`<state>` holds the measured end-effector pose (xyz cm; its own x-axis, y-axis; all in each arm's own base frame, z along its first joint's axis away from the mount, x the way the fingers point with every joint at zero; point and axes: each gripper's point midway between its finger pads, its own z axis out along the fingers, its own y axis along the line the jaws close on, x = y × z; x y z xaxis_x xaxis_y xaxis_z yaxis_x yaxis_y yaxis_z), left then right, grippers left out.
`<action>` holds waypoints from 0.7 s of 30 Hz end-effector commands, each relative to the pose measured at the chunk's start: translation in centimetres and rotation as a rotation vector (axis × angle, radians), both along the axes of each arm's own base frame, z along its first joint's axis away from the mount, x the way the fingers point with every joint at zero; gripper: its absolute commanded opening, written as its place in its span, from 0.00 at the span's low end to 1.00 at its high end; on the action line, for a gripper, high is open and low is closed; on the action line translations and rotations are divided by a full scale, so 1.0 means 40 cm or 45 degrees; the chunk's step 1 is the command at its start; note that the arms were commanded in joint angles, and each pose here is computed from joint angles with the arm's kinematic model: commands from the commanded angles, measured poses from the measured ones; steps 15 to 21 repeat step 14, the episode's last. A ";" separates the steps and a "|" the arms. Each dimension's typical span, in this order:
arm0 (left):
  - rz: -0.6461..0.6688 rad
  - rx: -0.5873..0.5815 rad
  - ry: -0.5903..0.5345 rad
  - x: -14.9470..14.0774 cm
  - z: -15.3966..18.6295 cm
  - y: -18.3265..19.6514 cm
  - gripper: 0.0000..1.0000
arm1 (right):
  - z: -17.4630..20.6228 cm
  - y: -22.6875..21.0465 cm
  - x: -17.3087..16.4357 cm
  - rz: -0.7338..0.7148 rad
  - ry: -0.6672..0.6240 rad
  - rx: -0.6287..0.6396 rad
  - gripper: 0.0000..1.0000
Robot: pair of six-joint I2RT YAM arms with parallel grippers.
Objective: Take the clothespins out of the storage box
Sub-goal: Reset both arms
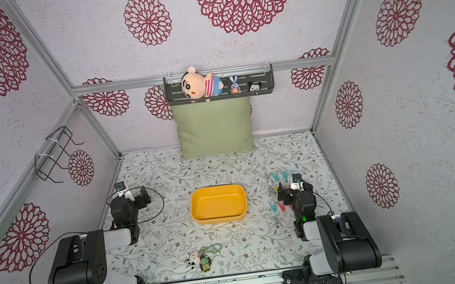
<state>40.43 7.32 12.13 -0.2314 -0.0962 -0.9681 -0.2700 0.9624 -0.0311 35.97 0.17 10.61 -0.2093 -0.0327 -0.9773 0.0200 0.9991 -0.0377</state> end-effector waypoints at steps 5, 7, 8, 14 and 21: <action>0.002 0.011 0.010 -0.001 -0.003 0.002 0.97 | 0.067 0.044 0.026 0.146 -0.168 0.027 0.99; 0.001 0.011 0.011 -0.001 -0.004 0.002 0.97 | 0.065 0.041 0.025 0.138 -0.160 0.025 0.99; -0.001 0.010 0.015 0.000 -0.005 0.001 0.97 | 0.068 0.041 0.027 0.137 -0.165 0.025 0.99; -0.014 -0.010 0.010 0.002 -0.004 0.004 0.97 | 0.067 0.042 0.027 0.134 -0.163 0.022 0.99; -0.014 -0.010 0.010 0.002 -0.004 0.004 0.97 | 0.067 0.042 0.027 0.134 -0.163 0.022 0.99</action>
